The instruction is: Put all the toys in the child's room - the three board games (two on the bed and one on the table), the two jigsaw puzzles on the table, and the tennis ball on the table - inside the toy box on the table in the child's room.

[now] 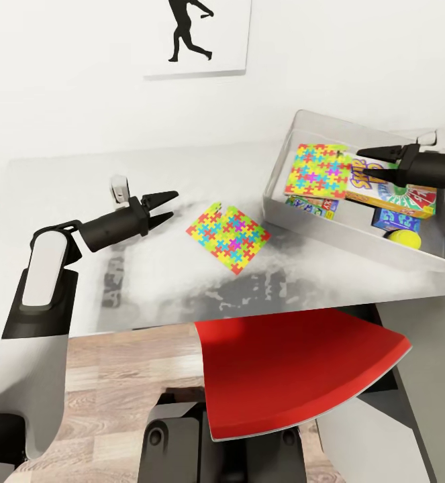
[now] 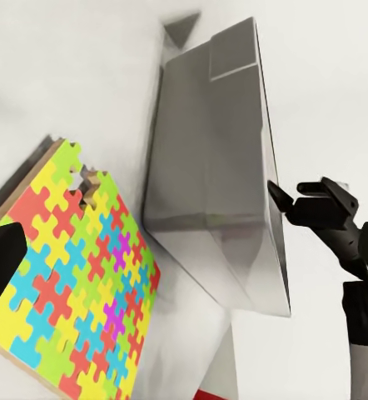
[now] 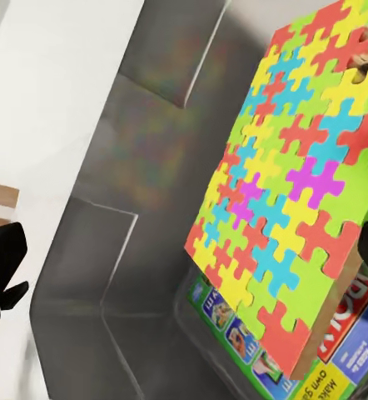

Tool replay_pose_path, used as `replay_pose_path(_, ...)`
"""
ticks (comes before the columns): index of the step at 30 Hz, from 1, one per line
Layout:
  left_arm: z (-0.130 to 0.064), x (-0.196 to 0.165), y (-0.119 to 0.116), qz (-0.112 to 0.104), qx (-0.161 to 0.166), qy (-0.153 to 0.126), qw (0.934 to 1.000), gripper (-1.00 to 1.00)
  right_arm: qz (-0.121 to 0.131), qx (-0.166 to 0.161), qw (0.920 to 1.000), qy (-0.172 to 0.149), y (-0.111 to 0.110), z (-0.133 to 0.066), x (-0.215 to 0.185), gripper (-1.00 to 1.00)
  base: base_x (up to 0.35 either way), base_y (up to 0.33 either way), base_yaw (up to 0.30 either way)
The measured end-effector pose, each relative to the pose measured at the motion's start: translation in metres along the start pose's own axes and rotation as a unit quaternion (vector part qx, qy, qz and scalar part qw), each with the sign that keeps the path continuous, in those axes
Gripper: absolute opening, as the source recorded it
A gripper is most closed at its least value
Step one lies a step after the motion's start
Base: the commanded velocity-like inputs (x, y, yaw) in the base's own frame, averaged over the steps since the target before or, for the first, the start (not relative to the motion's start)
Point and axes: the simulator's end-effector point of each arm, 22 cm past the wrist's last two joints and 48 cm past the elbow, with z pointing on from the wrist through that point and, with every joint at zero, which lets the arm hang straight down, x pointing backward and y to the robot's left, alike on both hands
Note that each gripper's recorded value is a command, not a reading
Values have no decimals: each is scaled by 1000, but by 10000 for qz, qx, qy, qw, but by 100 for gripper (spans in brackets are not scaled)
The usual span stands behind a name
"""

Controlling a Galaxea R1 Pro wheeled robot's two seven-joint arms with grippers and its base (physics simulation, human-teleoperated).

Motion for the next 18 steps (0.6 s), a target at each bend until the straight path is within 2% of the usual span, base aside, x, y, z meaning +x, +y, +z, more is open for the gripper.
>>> replay_pose_path(10, 0, 0, 0, -3, 7, 0, 10000, 100, -96, 288, 9995, 12, -7, 1, 0, 100, 0, 0, 0)
replay_pose_path(18, 0, 1, 0, -5, 5, 1, 10000, 100, -164, 355, 9992, 3, -7, 1, -1, 100, 0, 0, 0)
